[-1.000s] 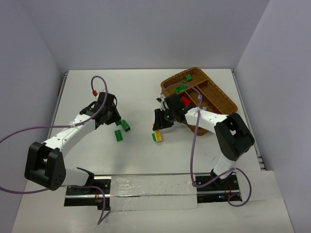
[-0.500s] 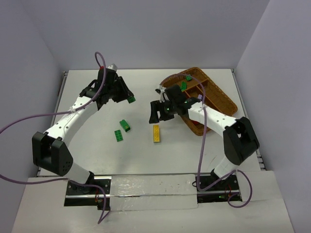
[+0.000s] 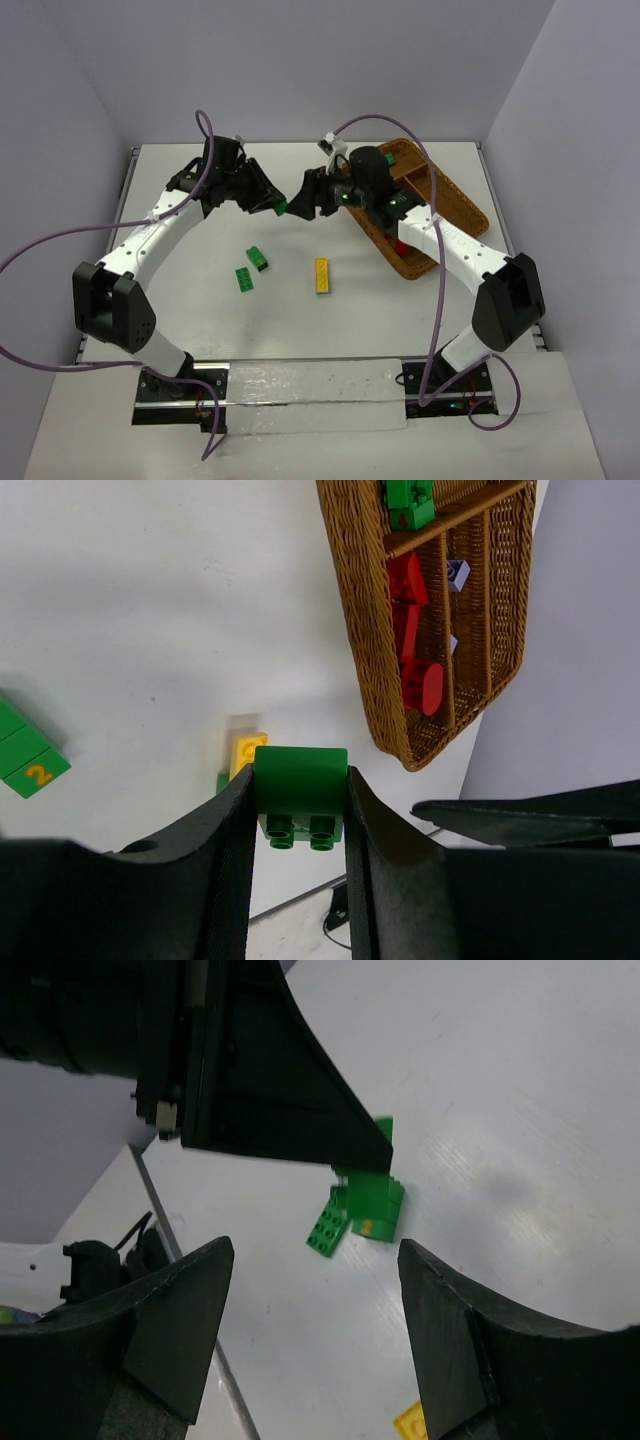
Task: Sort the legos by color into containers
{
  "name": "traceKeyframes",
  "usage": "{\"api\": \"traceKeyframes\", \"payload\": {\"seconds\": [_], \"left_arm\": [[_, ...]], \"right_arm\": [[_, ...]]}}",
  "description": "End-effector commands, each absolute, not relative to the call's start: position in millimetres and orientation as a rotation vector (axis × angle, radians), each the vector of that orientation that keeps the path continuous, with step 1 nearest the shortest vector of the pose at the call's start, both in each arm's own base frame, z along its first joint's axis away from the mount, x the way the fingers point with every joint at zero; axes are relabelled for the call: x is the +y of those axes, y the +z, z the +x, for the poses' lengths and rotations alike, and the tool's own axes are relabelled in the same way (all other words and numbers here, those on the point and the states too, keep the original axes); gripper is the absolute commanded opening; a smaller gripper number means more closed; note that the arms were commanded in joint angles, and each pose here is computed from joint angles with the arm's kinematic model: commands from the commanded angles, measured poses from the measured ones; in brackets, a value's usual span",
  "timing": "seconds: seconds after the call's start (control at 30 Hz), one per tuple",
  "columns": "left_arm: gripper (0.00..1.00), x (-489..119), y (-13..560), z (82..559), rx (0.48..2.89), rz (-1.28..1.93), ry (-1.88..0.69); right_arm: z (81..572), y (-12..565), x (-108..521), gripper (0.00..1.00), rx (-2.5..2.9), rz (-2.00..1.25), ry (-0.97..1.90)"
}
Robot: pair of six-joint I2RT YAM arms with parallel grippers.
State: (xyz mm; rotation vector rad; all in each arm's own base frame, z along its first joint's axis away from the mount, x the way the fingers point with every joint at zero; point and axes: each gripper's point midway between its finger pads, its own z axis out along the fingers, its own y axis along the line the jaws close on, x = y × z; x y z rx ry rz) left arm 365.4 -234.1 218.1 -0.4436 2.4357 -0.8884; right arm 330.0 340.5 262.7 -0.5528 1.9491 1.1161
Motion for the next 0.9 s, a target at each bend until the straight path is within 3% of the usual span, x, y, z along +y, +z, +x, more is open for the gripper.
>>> {"api": "traceKeyframes", "payload": {"seconds": [0.0,0.53,0.73,0.8,0.87], "left_arm": [[0.00,-236,258,367,2.358,-0.446,-0.984],[0.00,-230,261,362,2.328,-0.475,-1.006],[0.00,-226,260,358,2.336,-0.476,-0.995],[0.00,-223,261,358,2.329,-0.476,-0.982],[0.00,-219,262,358,2.313,-0.469,-0.968]], "right_arm": [[340,295,367,0.74,1.824,-0.592,1.209],[345,266,383,0.59,1.870,-0.597,1.255],[345,273,395,0.10,1.842,-0.613,1.344],[344,273,396,0.02,1.843,-0.615,1.350],[343,273,395,0.01,1.845,-0.617,1.346]]}}
